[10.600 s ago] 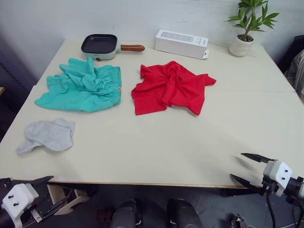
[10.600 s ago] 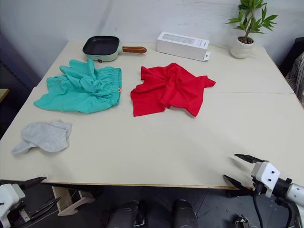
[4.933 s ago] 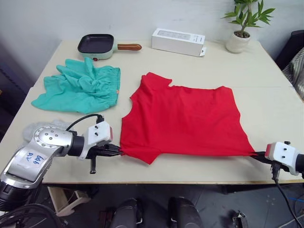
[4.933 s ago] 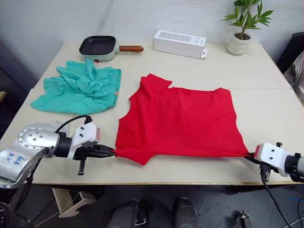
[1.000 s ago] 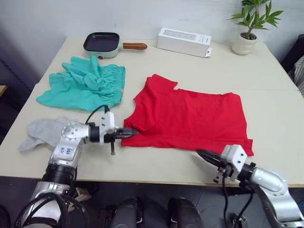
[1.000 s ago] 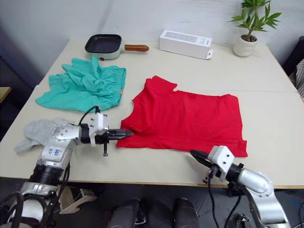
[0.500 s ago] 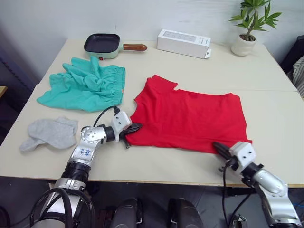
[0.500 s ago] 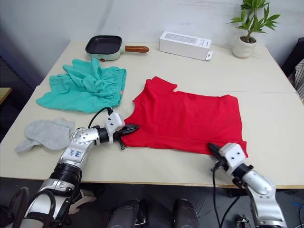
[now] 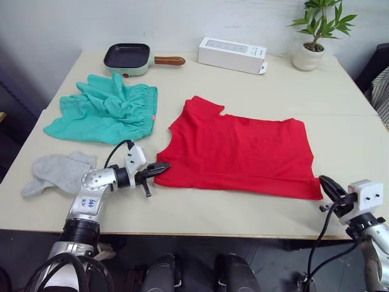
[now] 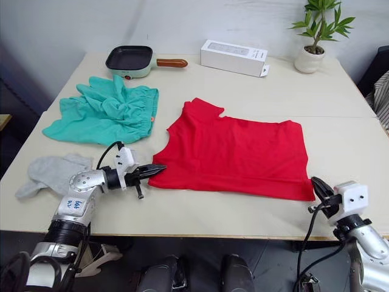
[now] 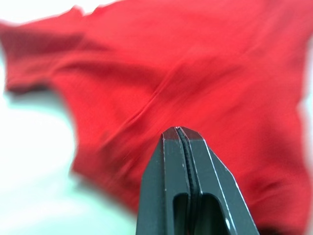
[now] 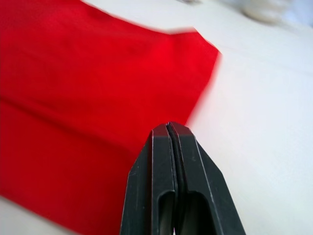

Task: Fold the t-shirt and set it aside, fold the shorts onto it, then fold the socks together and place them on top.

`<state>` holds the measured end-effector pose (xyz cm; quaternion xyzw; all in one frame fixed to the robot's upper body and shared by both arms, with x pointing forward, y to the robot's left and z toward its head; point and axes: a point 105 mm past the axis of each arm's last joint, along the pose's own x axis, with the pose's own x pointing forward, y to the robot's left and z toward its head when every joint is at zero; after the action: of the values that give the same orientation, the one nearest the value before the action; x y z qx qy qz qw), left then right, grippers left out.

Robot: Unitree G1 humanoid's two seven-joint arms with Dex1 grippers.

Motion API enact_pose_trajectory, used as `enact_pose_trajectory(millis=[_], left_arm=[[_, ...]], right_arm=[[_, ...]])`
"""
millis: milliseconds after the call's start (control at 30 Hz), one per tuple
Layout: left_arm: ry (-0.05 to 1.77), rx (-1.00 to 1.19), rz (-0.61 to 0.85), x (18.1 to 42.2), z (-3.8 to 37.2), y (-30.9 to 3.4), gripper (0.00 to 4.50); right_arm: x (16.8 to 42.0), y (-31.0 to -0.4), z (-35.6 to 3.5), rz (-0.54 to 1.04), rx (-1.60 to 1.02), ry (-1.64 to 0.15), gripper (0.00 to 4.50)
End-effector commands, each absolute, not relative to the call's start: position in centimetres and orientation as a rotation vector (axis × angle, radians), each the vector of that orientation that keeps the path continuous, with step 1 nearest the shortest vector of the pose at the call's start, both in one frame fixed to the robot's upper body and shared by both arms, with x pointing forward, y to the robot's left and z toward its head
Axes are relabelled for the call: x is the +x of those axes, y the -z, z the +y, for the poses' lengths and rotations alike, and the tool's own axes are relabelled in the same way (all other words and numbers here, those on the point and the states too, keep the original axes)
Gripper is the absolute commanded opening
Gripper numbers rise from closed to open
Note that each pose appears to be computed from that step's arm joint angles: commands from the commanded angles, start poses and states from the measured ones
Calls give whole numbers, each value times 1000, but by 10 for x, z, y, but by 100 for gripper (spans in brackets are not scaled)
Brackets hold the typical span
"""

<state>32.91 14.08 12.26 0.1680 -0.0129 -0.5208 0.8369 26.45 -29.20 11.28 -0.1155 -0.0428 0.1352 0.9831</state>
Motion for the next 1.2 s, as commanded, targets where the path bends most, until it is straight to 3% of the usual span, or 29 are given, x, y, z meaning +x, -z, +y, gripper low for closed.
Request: enact_pose_trajectory(millis=[33, 133, 233, 433, 633, 700, 800, 900, 1033, 1200], left_arm=[[1166, 394, -53, 313, 123, -128, 1], [1123, 395, 26, 309, 120, -106, 1], [1067, 423, 105, 306, 129, -86, 1], [951, 435, 201, 302, 164, -72, 1], [998, 344, 88, 293, 178, -111, 1], [1054, 306, 86, 285, 179, -126, 38], [1111, 419, 105, 281, 180, -135, 101], [1173, 528, 100, 276, 174, -139, 188], [1215, 585, 92, 275, 164, -129, 308], [1142, 689, 130, 295, 166, -106, 308]], right_arm=[[262, -120, -241, -127, -236, -440, 0], [262, -105, -216, -85, -256, -491, 0], [265, -93, -222, -44, -274, -442, 0], [261, -89, -301, 37, -318, -217, 0], [251, -126, -346, 3, -351, -199, 0], [250, -141, -348, -13, -323, -248, 0], [239, -140, -331, 91, -440, -472, 47], [230, -134, -321, 182, -565, -630, 142], [231, -128, -322, 234, -700, -695, 276], [239, -116, -317, 280, -767, -766, 276]])
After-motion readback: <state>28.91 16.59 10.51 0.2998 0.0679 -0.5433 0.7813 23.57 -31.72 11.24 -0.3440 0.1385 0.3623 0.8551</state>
